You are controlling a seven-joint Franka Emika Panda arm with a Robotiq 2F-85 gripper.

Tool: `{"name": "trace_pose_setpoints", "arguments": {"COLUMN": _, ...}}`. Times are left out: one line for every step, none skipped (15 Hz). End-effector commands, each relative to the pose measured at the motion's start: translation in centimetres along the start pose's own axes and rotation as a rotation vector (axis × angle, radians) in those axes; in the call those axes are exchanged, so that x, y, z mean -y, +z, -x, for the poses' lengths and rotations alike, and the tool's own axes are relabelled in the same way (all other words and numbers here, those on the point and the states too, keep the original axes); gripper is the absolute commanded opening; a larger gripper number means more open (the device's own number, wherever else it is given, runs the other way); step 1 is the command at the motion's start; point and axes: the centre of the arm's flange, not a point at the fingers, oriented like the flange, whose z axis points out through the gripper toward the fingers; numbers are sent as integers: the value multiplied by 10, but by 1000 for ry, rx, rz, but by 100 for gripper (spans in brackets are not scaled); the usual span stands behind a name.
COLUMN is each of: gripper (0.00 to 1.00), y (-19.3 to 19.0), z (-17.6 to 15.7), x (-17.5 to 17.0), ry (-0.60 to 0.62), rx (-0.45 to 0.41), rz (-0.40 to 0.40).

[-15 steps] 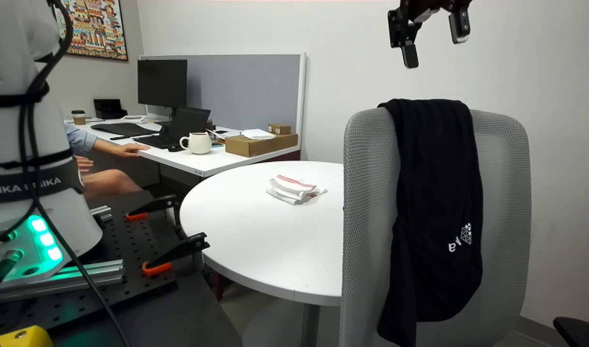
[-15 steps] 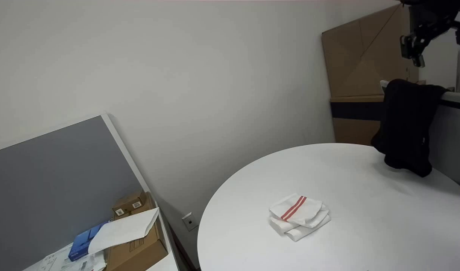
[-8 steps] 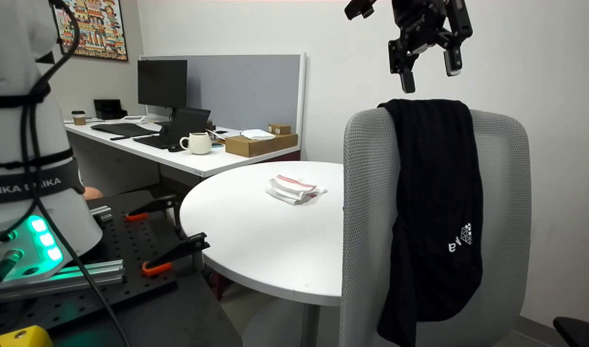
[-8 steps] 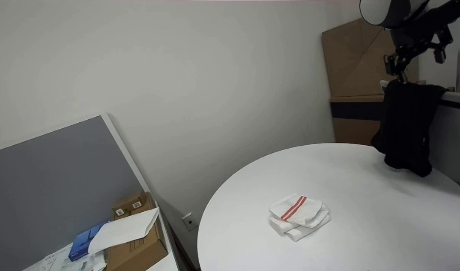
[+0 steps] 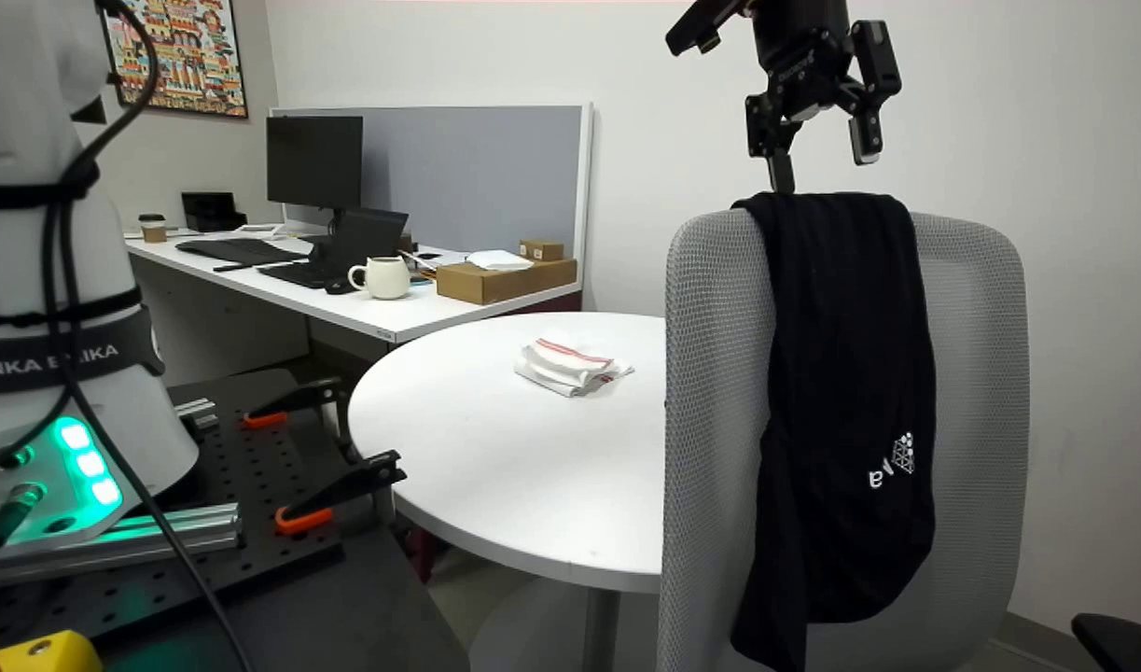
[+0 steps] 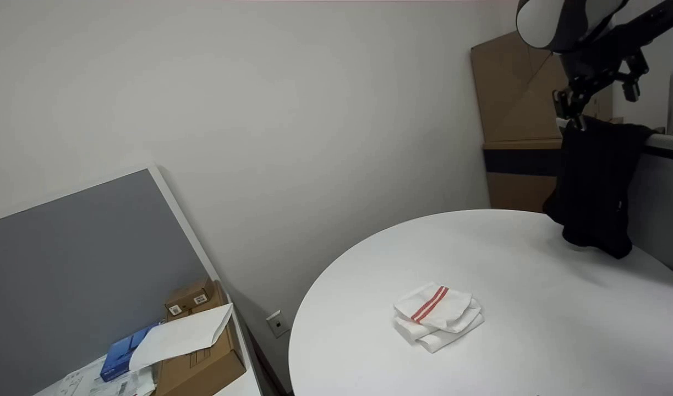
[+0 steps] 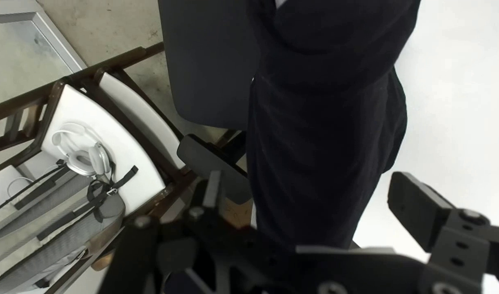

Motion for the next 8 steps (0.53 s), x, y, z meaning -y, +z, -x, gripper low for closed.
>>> {"name": "trace_pose_setpoints", "arguments": {"gripper": 92, "y": 11, "z": -6, "x": 8, "ry": -24, "rx": 22, "rz": 10}}
{"name": "trace_pose_setpoints", "arguments": {"gripper": 72, "y": 11, "z": -5, "x": 10, "ry": -26, "rx": 25, "rz": 9}}
{"name": "trace_pose_setpoints", "arguments": {"gripper": 67, "y": 12, "z": -5, "x": 11, "ry": -28, "rx": 24, "rz": 9}}
{"name": "trace_pose_setpoints", "arguments": {"gripper": 60, "y": 10, "z": -5, "x": 11, "ry": -29, "rx": 22, "rz": 11}}
{"name": "trace_pose_setpoints", "arguments": {"gripper": 51, "y": 9, "z": -5, "x": 11, "ry": -31, "rx": 20, "rz": 11}}
{"name": "trace_pose_setpoints", "arguments": {"gripper": 44, "y": 6, "z": -5, "x": 11, "ry": -31, "rx": 16, "rz": 9}}
{"name": "trace_pose_setpoints", "arguments": {"gripper": 34, "y": 4, "z": -5, "x": 10, "ry": -30, "rx": 13, "rz": 6}}
{"name": "trace_pose_setpoints", "arguments": {"gripper": 27, "y": 1, "z": -5, "x": 10, "ry": -31, "rx": 8, "rz": 6}}
